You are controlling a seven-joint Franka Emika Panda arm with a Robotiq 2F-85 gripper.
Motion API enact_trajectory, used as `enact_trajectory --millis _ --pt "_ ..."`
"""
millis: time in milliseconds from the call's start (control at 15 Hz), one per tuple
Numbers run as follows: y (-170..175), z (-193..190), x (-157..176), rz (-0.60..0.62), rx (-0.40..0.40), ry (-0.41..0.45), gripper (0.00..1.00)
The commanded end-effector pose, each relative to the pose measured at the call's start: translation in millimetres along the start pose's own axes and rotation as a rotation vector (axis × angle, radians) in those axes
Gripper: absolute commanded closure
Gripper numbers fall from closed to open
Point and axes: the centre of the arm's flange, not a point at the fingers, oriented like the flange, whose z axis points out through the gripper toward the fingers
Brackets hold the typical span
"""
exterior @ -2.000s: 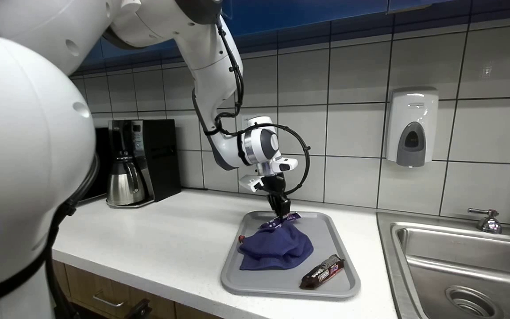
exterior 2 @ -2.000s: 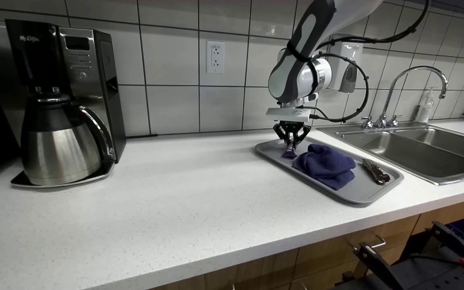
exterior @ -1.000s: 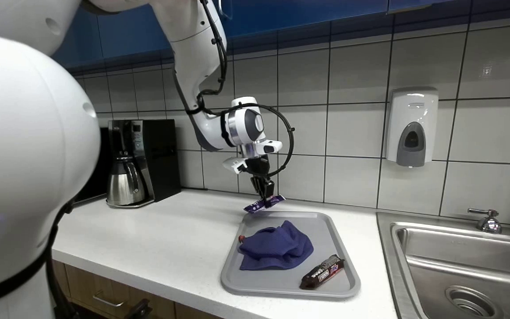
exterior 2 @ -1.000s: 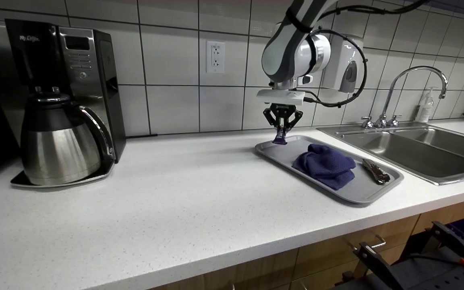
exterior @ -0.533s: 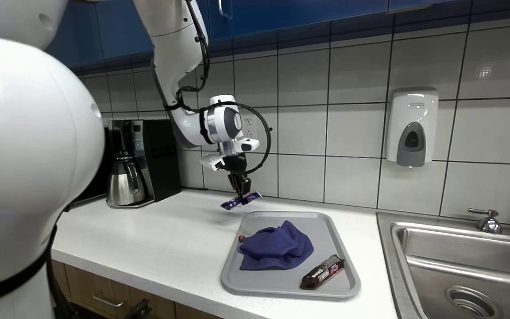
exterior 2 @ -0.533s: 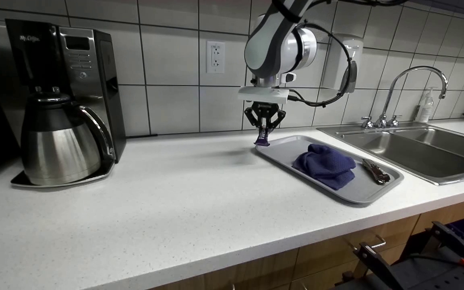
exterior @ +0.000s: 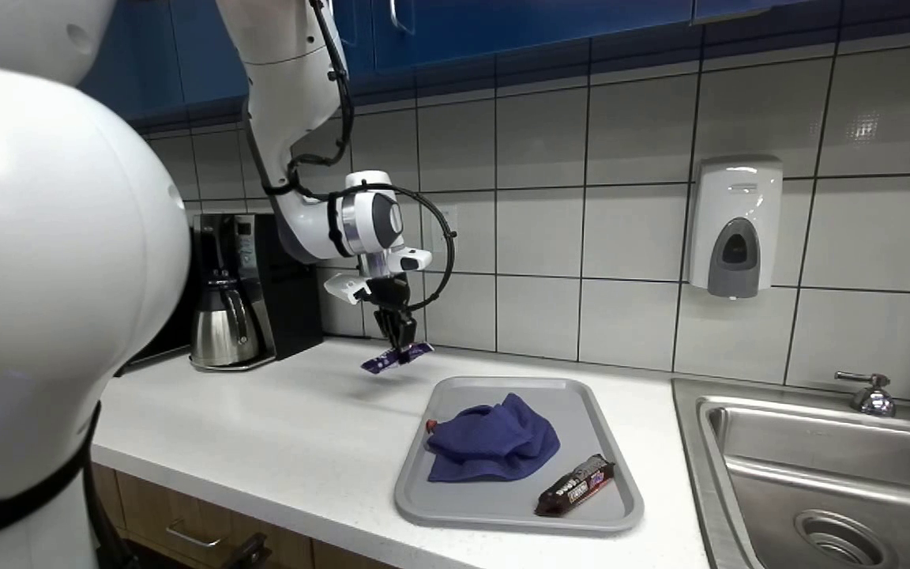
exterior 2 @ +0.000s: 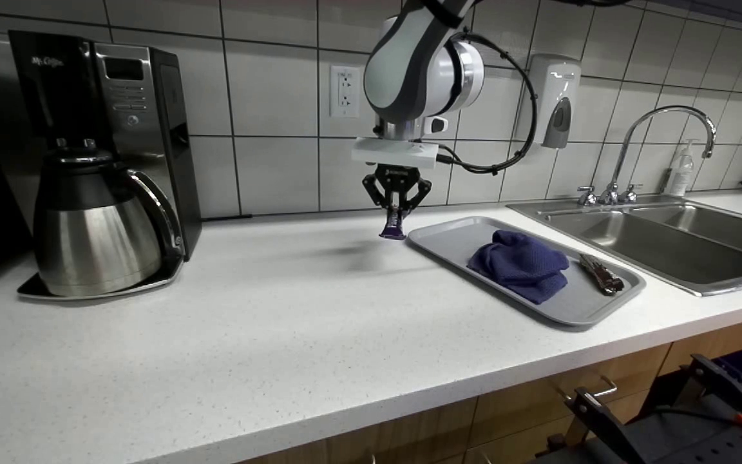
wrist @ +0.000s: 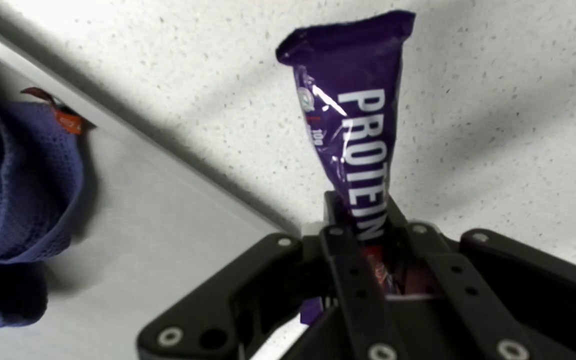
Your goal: Remove the sachets from the tray, one at a time
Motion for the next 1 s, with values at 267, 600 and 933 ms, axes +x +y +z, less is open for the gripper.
enact_trajectory --millis 267,600,933 --pt "-19.3 4.5 -25.9 -0.027 0.006 -0.033 0.95" --pt "-24.6 16.6 -34.6 -0.041 -0.012 -0.047 0.95" --pt "-28.0 31.0 -39.8 -0.046 -0.041 -0.038 0.95"
